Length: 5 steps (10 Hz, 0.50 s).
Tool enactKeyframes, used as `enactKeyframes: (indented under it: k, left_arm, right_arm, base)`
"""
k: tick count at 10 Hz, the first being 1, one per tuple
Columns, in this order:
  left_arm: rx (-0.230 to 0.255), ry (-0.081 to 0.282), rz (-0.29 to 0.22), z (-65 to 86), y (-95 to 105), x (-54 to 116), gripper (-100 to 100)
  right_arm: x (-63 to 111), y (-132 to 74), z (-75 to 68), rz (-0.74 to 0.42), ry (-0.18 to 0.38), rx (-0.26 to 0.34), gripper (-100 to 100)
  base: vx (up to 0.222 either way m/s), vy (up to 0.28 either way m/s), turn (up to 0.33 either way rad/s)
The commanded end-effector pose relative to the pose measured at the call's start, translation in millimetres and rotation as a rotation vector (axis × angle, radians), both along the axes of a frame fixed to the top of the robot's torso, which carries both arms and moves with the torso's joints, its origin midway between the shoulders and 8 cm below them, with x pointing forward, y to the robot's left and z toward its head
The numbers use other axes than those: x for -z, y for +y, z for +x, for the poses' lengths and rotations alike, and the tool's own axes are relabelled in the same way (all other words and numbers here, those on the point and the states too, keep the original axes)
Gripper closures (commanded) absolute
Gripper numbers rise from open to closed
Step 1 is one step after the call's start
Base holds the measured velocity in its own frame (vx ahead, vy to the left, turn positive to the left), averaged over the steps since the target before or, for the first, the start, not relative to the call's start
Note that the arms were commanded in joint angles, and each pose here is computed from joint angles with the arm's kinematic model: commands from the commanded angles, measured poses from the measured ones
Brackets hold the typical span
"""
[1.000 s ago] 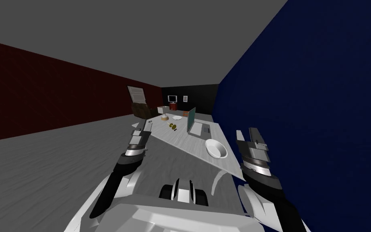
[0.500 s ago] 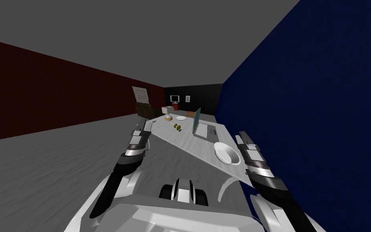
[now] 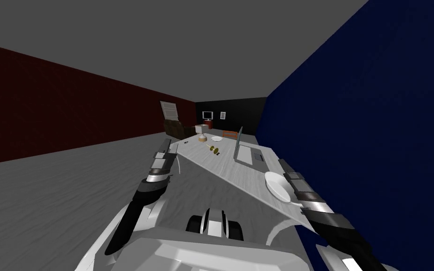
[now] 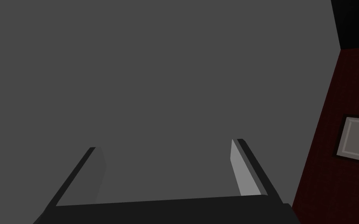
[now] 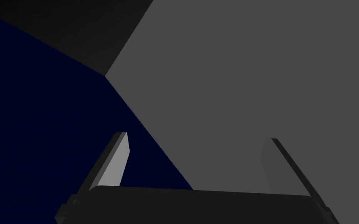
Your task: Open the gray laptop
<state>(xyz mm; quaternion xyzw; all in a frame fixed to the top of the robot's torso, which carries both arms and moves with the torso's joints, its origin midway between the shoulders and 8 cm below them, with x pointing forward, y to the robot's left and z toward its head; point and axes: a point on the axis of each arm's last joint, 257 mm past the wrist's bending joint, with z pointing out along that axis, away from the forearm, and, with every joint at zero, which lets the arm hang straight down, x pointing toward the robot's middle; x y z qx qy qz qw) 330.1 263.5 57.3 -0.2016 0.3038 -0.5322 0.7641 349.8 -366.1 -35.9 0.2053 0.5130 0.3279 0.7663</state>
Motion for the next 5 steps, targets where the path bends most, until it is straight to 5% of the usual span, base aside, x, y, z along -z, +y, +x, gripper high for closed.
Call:
enactKeyframes:
  k: [1, 5]
  left_arm:
    - [0.0, 0.0, 0.0, 0.0, 0.0, 0.0, 0]
    - [0.0, 0.0, 0.0, 0.0, 0.0, 0.0, 0]
  right_arm:
    - [24.7, -27, 0.1, -0.108, 0.116, 0.068, -100]
    - [44.6, -57, -2.8, -0.214, 0.223, 0.134, -100]
  base:
    - [0.055, 0.127, 0.109]
    - [0.042, 0.102, 0.045]
